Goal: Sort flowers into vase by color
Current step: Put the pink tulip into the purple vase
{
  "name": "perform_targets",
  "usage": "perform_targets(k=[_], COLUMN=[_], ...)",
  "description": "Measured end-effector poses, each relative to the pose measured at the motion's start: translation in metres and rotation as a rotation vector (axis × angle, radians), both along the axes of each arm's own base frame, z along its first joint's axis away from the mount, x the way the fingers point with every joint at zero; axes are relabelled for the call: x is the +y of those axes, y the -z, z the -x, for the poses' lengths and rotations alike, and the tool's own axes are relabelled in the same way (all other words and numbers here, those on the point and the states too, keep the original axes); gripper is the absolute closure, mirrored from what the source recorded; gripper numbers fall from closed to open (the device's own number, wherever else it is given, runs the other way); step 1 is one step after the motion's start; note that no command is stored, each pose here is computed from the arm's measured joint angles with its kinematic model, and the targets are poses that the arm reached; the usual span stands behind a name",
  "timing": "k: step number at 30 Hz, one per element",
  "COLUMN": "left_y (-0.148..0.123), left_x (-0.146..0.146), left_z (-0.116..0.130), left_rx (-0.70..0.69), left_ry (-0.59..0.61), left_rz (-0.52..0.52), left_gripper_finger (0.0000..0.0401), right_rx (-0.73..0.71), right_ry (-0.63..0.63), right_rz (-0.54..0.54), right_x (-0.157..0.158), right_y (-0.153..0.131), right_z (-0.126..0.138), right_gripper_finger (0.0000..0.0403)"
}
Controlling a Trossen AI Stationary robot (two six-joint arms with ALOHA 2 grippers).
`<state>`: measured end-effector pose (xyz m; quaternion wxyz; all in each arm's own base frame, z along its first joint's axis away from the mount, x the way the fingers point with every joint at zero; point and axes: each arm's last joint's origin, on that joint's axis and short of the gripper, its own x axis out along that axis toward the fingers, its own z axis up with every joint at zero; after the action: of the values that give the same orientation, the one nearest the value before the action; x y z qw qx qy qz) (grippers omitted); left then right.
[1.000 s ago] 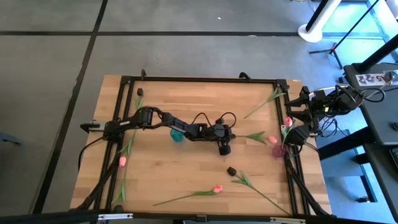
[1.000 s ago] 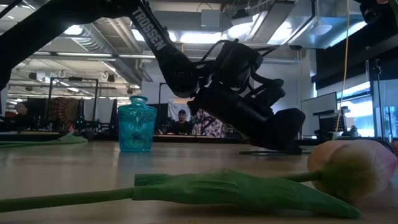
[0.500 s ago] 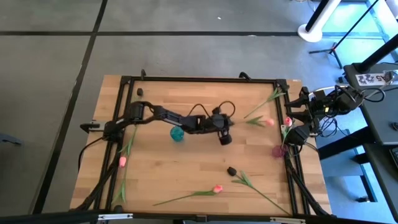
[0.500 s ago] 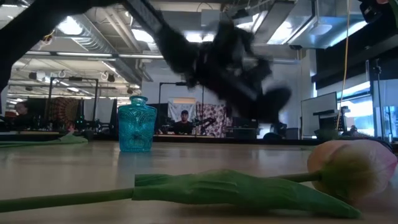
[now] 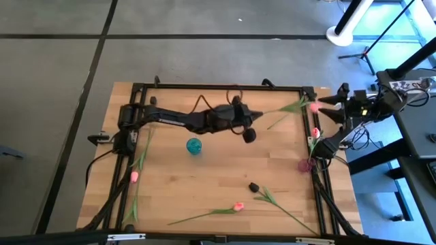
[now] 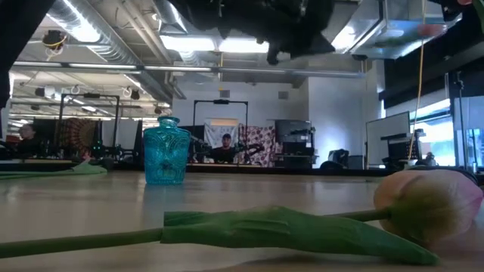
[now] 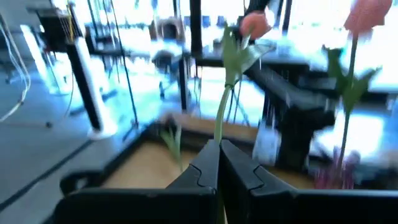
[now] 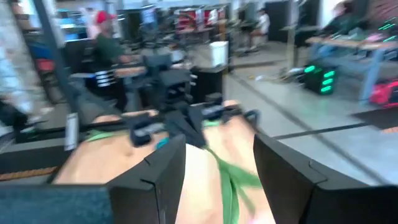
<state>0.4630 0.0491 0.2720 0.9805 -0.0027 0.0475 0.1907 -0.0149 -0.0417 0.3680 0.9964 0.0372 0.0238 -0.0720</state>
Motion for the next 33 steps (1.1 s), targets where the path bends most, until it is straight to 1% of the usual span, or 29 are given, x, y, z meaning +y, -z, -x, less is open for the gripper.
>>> perform_targets(k=[2,4,6,9,14,19,21,23,25,29,33], left_y=[-0.013,-0.023,-0.028,-0.032,-0.033,-0.032,-0.033,-0.037,-0.039,-0.039,-0.041], left_x=[0.004,0.007,0.010,0.014,0.015,0.013,0.011,0.007,0.001,-0.012,-0.021], left_z=[0.002,0.003,0.003,0.005,0.005,0.004,0.004,0.004,0.004,0.003,0.003], left_rx=[-0.103,-0.195,-0.250,-0.296,-0.311,-0.299,-0.316,-0.353,-0.378,-0.380,-0.394], left_ry=[0.013,0.024,0.023,0.022,0.042,0.049,0.076,0.133,0.177,0.212,0.242], left_rz=[-0.004,-0.014,-0.021,-0.028,-0.029,-0.023,-0.015,-0.014,-0.018,-0.018,-0.042], left_gripper_finger=[0.0401,0.0401,0.0401,0.0401,0.0401,0.0401,0.0401,0.0401,0.0401,0.0401,0.0401], right_rx=[0.001,0.001,-0.004,-0.024,-0.044,-0.099,-0.101,-0.097,-0.100,-0.143,-0.209], right_ry=[0.048,0.070,0.077,0.077,0.077,0.052,0.052,0.065,0.070,0.072,0.079], right_rz=[0.023,0.033,0.028,0.009,0.003,-0.010,-0.013,-0.011,-0.014,-0.048,-0.026], right_x=[-0.001,-0.002,-0.002,-0.002,-0.002,-0.001,-0.001,0.001,0.005,0.018,0.036], right_y=[0.000,0.000,-0.001,-0.003,-0.006,-0.013,-0.013,-0.011,-0.007,0.001,0.012], right_z=[0.000,0.000,0.000,0.000,0.000,0.000,0.000,-0.003,-0.008,-0.023,-0.044], right_gripper_finger=[0.0205,0.0200,0.0199,0.0199,0.0199,0.0199,0.0199,0.0199,0.0199,0.0199,0.0199])
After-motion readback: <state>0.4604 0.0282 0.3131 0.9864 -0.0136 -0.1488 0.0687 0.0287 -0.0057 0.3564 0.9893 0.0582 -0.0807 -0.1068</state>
